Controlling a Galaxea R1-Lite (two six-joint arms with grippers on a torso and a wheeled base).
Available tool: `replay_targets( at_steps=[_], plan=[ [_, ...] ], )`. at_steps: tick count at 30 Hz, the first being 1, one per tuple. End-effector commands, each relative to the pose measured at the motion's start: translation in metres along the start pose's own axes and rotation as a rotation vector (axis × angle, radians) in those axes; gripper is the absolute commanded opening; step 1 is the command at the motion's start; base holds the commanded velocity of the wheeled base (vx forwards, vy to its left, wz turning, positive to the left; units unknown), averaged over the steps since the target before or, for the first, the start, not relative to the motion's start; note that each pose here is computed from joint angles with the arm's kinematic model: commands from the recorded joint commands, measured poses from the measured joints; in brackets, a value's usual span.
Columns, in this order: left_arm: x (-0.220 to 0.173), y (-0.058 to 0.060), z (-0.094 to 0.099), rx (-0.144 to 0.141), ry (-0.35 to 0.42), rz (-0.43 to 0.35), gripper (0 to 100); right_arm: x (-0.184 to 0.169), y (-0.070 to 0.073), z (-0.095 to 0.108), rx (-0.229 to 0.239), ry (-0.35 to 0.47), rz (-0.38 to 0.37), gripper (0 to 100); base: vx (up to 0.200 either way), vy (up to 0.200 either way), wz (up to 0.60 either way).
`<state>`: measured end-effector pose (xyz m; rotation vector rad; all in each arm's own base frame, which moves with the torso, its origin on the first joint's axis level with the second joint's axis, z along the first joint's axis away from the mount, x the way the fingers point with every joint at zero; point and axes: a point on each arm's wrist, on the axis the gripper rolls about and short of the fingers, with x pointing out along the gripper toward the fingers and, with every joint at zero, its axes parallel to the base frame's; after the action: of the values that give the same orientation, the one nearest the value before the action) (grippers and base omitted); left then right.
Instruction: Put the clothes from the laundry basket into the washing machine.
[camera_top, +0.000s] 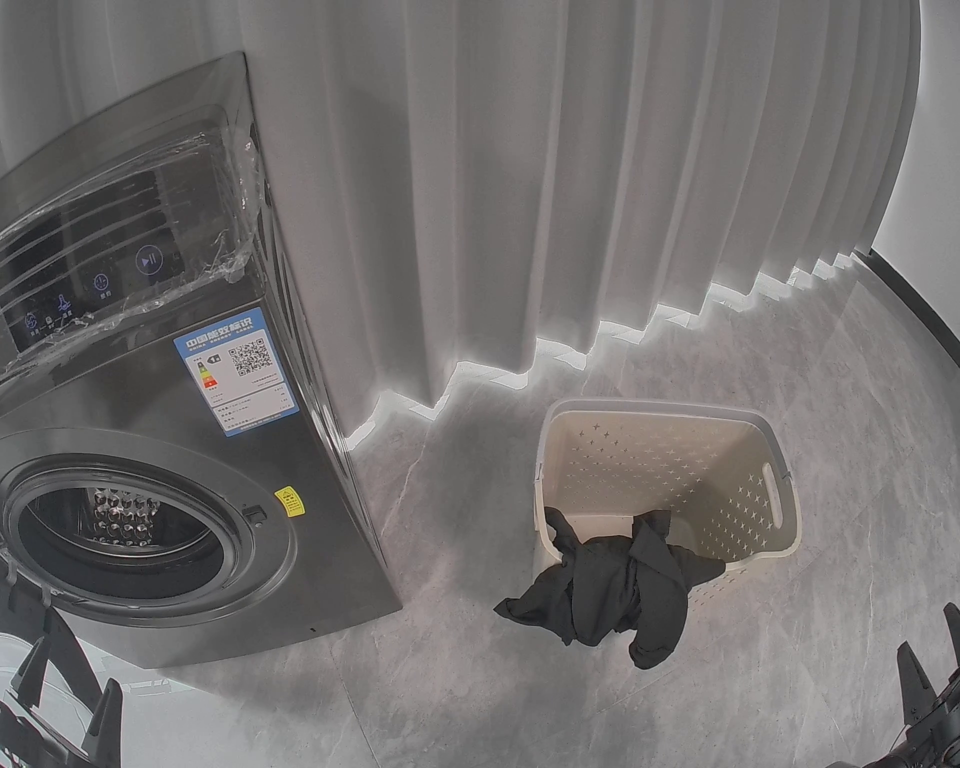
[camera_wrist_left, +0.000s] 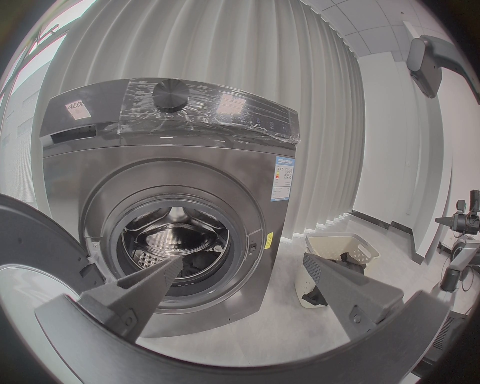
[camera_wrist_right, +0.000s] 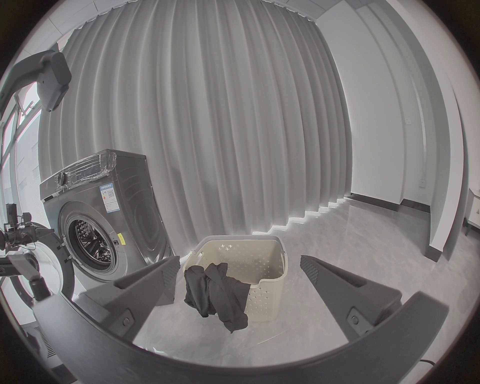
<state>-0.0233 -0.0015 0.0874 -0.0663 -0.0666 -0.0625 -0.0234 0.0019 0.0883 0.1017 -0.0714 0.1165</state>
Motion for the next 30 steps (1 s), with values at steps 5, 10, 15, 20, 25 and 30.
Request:
replay_targets(
  at_steps=[5,10,15,20,25,30],
  plan=[
    [0.0,0.0002,-0.0047,-0.007,0.005,-0.004,100,0.0005,-0.0006,-0.005,0.0,0.01,0.0,100,0.0,-0.2,0.0],
    [0.0,0.0002,-0.0047,-0.01,0.005,-0.005,100,0.0005,-0.0006,-0.005,0.0,0.01,0.0,100,0.0,-0.12,0.0],
    [0.0,0.0001,-0.0047,-0.01,0.005,-0.007,100,0.0005,-0.0005,-0.005,0.0,0.01,0.001,100,0.0,0.0,0.0],
    [0.0,0.0001,-0.0047,-0.013,0.005,-0.008,100,0.0005,-0.0005,-0.005,0.0,0.01,0.001,100,0.0,0.0,0.0],
    [0.0,0.0001,-0.0047,-0.011,0.005,-0.008,100,0.0005,-0.0005,-0.005,-0.001,0.01,0.001,100,0.0,0.0,0.0],
    [0.0,0.0001,-0.0047,-0.007,0.005,-0.008,100,0.0005,-0.0005,-0.005,0.014,0.01,0.001,100,0.0,0.0,0.0]
  ],
)
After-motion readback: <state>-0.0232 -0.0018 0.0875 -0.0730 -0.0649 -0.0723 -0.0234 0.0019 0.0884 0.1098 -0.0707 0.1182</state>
